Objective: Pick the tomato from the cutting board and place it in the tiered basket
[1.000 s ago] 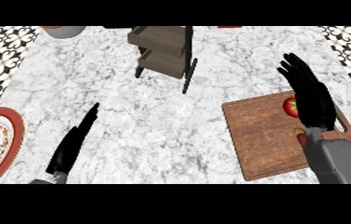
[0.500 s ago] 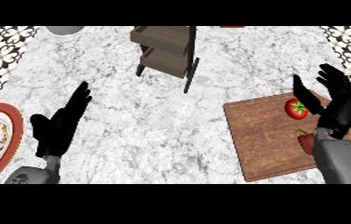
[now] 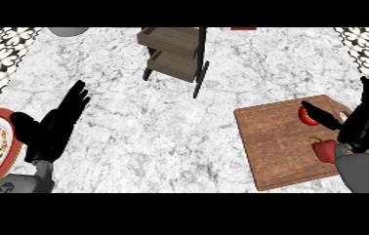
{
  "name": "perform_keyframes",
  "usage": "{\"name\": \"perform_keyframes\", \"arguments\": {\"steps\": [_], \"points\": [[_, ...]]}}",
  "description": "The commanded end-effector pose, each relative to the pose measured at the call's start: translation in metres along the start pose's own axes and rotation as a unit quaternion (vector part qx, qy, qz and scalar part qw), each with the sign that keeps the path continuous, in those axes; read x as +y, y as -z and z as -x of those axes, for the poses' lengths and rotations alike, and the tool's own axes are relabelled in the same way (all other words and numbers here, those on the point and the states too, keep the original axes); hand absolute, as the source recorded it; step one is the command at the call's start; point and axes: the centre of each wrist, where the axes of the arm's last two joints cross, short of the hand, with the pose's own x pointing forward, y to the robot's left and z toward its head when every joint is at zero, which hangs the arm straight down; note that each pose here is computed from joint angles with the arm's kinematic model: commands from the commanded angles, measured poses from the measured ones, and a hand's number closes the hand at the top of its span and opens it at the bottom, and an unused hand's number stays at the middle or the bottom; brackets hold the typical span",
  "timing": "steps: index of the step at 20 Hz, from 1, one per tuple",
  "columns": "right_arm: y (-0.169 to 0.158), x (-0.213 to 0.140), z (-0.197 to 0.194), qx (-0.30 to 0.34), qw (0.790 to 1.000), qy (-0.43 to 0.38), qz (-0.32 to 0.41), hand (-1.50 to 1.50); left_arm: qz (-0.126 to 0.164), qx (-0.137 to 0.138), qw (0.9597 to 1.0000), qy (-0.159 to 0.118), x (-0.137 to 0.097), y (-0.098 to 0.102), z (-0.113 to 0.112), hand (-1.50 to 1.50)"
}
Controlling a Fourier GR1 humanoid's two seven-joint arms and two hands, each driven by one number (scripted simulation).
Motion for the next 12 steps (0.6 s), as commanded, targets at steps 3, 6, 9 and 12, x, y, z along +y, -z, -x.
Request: {"name": "perform_keyframes", "arguments": {"steps": [3, 6, 9, 12], "points": [[0.012, -0.018, 0.019, 0.053, 0.972, -0.193, -0.121, -1.50, -0.002, 0.005, 1.0000, -0.001, -0.001, -0.002, 0.006, 0.00], [0.007, -0.002, -0.012, 0.093, 0.945, -0.229, -0.213, -1.50, 0.011, -0.001, 0.9999, -0.003, -0.009, 0.002, -0.001, 0.00], [0.013, 0.000, -0.057, 0.116, 0.921, -0.274, -0.250, -1.50, 0.008, 0.002, 1.0000, 0.002, -0.007, 0.001, -0.005, 0.00], [0.020, -0.006, -0.120, 0.133, 0.917, -0.283, -0.246, -1.50, 0.012, 0.000, 0.9999, -0.001, -0.007, -0.005, -0.006, 0.00]]}}
